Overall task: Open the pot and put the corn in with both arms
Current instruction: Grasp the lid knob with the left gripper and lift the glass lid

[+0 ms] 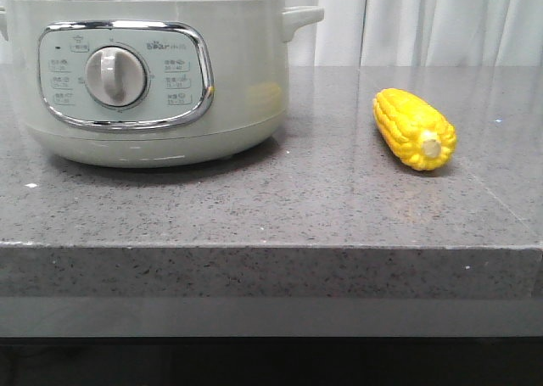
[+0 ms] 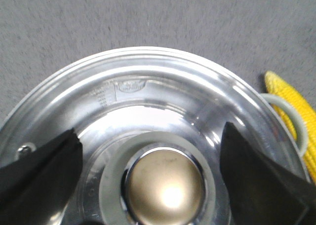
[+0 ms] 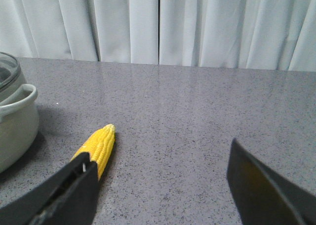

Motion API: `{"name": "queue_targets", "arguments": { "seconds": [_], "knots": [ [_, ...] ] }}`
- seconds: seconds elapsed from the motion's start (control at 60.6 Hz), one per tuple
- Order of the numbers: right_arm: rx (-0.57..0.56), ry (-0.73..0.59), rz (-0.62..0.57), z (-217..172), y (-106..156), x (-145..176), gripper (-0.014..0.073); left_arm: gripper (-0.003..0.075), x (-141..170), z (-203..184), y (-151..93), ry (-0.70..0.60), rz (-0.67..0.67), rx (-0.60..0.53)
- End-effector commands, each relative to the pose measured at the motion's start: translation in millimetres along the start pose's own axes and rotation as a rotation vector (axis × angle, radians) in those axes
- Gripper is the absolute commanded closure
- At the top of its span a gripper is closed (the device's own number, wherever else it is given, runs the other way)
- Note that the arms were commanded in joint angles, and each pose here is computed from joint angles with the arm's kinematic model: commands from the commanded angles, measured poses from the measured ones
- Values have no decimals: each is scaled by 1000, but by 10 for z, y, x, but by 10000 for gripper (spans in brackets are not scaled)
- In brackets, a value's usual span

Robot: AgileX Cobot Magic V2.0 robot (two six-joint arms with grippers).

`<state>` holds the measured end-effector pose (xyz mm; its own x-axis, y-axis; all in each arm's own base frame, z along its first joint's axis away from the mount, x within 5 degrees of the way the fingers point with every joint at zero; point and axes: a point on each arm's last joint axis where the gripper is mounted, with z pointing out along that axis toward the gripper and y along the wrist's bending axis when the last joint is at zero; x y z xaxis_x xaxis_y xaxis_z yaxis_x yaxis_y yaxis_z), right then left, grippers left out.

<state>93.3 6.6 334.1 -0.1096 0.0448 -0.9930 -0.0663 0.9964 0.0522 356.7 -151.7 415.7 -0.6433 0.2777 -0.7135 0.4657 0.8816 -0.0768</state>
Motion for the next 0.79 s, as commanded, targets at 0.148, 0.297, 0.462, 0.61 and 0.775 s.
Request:
{"name": "queue_targets", "arguments": {
  "seconds": [0.148,0.297,0.462,0.61,0.775],
  "knots": [
    [12,-81,1,4,-8,-150,34,168,-111,-191,-61,-73,6,14],
    [12,-80,1,4,-8,-149,34,218,-125,-258,-67,-63,13,12],
    [12,-80,1,4,-8,-149,34,267,-145,-332,-75,-67,18,10],
    [12,-80,1,4,-8,-149,34,282,-123,-330,-77,-43,18,12],
    [12,-80,1,4,-8,-149,34,282,-108,-290,-73,-22,17,14]
  ]
}}
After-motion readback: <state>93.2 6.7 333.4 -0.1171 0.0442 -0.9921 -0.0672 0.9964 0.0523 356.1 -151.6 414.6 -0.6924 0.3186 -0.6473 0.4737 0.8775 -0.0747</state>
